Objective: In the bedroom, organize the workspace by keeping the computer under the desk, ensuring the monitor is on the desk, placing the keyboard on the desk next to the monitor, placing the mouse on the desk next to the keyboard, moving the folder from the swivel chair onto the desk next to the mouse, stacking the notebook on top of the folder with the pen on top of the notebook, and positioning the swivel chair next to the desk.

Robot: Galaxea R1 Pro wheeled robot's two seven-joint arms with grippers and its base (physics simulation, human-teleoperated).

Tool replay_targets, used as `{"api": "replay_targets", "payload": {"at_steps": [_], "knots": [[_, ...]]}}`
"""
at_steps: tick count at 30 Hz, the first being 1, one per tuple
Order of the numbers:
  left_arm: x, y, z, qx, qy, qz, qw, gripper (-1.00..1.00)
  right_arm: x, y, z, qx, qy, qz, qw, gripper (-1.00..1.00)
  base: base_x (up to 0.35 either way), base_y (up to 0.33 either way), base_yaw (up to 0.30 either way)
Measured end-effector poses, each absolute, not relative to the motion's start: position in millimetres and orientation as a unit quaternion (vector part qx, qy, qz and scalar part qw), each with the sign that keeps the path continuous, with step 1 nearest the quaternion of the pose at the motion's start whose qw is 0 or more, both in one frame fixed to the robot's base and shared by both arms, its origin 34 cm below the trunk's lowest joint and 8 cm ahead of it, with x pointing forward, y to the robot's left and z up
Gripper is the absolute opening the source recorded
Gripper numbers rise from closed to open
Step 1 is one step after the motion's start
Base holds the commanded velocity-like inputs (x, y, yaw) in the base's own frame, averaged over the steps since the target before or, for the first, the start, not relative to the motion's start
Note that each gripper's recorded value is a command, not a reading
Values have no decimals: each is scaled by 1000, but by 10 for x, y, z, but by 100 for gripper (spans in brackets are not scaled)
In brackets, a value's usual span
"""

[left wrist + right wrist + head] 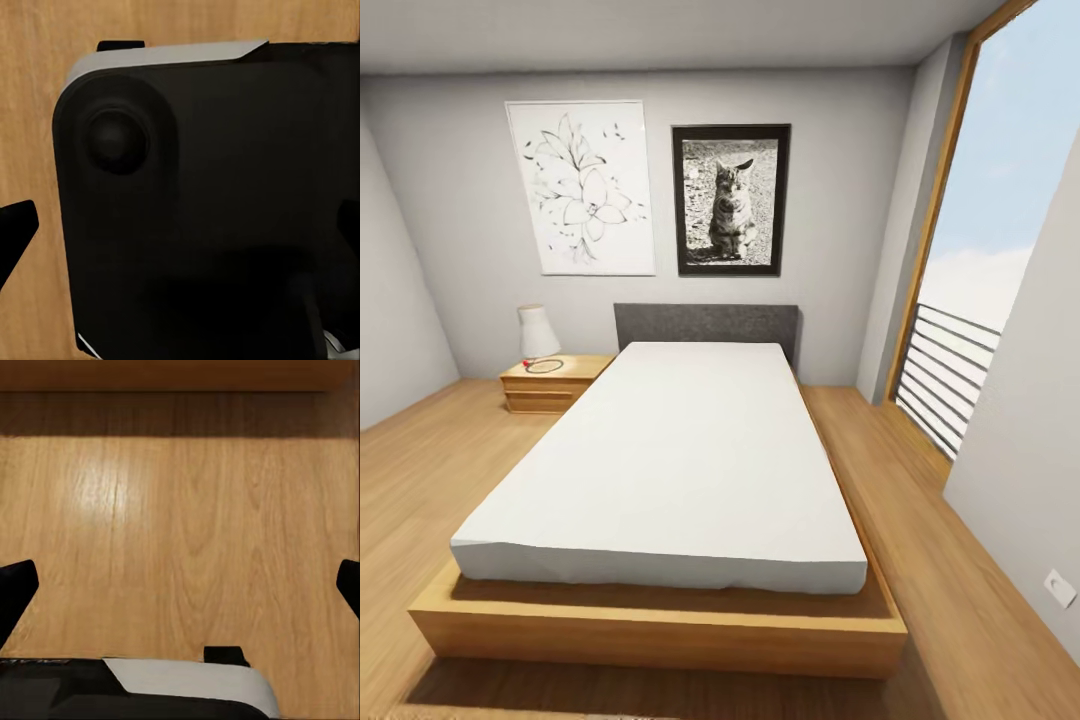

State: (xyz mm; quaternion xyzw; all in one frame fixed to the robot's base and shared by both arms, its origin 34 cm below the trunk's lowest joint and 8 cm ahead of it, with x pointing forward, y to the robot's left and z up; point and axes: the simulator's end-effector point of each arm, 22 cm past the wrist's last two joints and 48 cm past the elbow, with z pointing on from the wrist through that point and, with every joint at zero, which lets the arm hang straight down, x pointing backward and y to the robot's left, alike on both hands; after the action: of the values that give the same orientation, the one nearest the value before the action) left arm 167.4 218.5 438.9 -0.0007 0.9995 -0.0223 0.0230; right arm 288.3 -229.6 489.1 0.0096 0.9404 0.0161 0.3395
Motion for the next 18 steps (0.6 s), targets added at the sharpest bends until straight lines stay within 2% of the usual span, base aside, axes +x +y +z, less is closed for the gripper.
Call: {"api": "replay_targets", "payload": {"at_steps": [5, 9, 12, 18], "knots": [[1721, 2181, 4392, -2, 999, -23, 28, 100, 3506, -2336, 5225, 11, 903, 13, 430, 100, 0, 0, 258], [1875, 2204, 4402, -2, 999, -21, 44, 100, 3826, -2414, 5397, 9, 885, 8, 466, 100, 0, 0, 282], [2079, 2296, 4423, -2, 998, -15, 65, 100, 3960, -2490, 5470, 7, 877, 3, 480, 100, 0, 0, 287], [2646, 2886, 4541, -4, 992, 21, 125, 100, 4109, -2630, 5544, 7, 870, -8, 493, 100, 0, 0, 289]]}}
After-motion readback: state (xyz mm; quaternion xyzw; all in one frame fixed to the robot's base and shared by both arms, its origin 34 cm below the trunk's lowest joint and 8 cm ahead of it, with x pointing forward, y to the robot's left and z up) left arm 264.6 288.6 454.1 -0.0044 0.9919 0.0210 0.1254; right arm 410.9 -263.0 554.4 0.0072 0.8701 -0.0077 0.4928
